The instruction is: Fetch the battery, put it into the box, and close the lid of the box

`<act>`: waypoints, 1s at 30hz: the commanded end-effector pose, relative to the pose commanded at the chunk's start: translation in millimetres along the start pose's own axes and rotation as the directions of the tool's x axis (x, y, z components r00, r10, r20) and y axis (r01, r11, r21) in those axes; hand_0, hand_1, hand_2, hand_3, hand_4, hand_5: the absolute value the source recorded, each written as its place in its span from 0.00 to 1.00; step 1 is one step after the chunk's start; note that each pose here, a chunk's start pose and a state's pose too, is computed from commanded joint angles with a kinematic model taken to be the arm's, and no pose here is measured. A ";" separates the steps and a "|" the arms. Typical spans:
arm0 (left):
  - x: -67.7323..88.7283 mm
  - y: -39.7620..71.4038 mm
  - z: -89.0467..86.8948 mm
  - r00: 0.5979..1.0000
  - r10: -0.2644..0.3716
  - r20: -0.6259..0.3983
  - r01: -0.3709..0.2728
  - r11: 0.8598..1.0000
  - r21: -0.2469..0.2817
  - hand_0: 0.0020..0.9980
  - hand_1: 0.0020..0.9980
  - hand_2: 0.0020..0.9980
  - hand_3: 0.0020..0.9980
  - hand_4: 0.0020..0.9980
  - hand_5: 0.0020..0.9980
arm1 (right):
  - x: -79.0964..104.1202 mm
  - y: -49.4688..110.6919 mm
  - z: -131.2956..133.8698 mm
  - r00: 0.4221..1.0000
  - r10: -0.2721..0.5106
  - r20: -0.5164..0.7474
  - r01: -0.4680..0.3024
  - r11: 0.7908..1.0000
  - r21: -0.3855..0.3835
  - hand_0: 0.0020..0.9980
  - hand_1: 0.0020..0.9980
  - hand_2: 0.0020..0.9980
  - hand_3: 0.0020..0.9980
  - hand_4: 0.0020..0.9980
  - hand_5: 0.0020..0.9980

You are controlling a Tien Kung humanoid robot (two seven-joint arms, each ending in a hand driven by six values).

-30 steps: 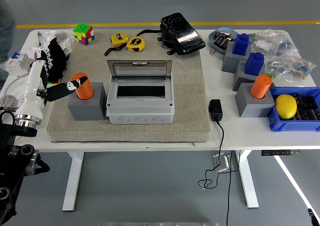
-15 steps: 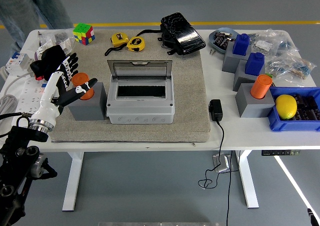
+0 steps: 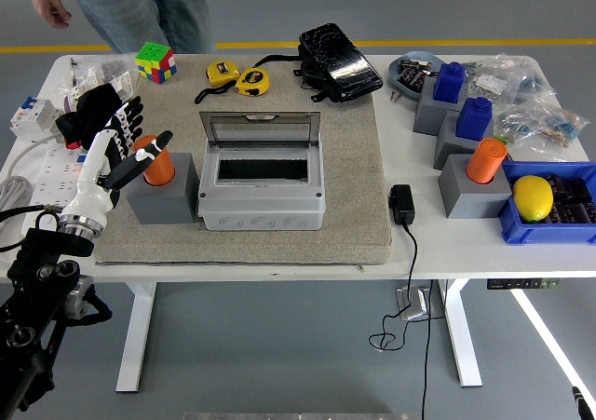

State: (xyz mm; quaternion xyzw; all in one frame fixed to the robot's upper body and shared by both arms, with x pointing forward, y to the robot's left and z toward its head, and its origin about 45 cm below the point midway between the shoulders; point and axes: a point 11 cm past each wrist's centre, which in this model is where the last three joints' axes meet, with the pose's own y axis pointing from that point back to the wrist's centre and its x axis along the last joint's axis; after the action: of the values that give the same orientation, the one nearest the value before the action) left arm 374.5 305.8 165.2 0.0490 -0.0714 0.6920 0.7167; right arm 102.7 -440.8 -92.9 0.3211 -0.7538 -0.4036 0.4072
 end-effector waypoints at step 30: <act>1.2 -7.1 -10.4 1.000 0.009 0.012 -0.009 0.999 0.037 0.74 0.85 0.92 0.94 1.00 0.19 | 7.6 -0.8 -0.8 1.000 0.023 -0.013 -0.023 1.000 -0.008 0.82 0.81 0.77 0.79 1.00 1.00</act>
State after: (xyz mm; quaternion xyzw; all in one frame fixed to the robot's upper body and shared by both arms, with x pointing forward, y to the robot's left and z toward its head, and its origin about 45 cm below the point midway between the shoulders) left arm 382.0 308.5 155.4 0.0661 -0.0628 0.6961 0.7121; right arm 100.0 -447.6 -90.7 0.3133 -0.7532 -0.3997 0.4181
